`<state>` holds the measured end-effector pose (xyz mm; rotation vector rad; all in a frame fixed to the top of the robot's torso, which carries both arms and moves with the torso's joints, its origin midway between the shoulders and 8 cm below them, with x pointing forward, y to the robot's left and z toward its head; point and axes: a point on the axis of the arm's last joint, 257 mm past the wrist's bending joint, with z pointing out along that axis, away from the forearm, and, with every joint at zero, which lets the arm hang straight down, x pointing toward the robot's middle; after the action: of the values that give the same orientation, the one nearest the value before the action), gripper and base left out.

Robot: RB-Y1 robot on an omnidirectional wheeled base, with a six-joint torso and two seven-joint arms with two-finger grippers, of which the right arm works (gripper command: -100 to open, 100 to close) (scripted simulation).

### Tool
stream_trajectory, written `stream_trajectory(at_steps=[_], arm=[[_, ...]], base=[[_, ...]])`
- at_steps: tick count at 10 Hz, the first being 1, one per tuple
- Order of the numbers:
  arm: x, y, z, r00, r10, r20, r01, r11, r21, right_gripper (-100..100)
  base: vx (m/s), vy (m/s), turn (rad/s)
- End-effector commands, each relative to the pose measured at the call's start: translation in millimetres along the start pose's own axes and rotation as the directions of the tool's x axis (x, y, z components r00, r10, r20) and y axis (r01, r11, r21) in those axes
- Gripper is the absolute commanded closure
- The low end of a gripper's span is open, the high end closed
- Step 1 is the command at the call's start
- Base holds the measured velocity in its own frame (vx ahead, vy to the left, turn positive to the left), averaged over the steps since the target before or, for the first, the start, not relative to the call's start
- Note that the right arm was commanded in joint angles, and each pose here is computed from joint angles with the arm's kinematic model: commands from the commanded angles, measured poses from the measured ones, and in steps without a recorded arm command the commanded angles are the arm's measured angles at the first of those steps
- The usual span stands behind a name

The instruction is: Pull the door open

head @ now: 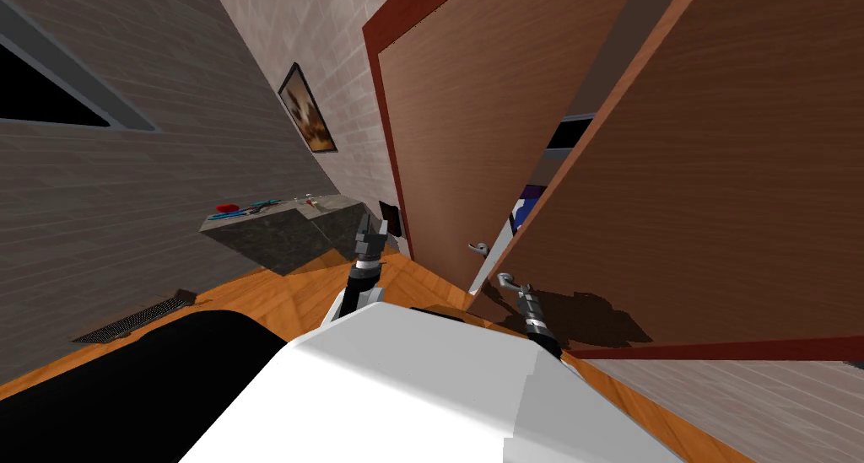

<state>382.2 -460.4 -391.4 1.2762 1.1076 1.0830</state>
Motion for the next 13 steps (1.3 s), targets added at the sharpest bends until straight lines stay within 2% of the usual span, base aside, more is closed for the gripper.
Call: stream_trajectory(at_steps=[1, 5, 7, 10, 11, 12, 13], arm=[[1.2, 0.1, -6.2, 1.0, 0.0, -0.02, 0.0, 1.0, -0.003, 100], [5.0, 0.1, -23.1, 0.997, 0.003, -0.073, -0.003, 1.0, -0.008, 100], [6.3, 0.0, -28.4, 0.996, 0.004, -0.09, -0.005, 1.0, -0.009, 100], [9.9, -0.3, -42.5, 0.991, 0.01, -0.133, -0.011, 1.0, -0.009, 100], [-1.7, 2.3, -39.2, 0.994, -0.001, -0.109, 0.0, 1.0, -0.01, 100], [-0.6, 1.0, -47.8, 0.992, 0.001, -0.125, -0.002, 1.0, -0.009, 100], [0.1, 0.7, -52.4, 0.991, 0.001, -0.134, -0.003, 1.0, -0.01, 100]], base=[[-0.124, -0.027, 0.105], [-0.199, -0.044, 0.125], [-0.113, -0.028, 0.064], [-0.142, -0.049, 0.124], [-0.066, -0.037, 0.015], [-0.118, -0.02, 0.127], [-0.214, -0.033, 0.175]])
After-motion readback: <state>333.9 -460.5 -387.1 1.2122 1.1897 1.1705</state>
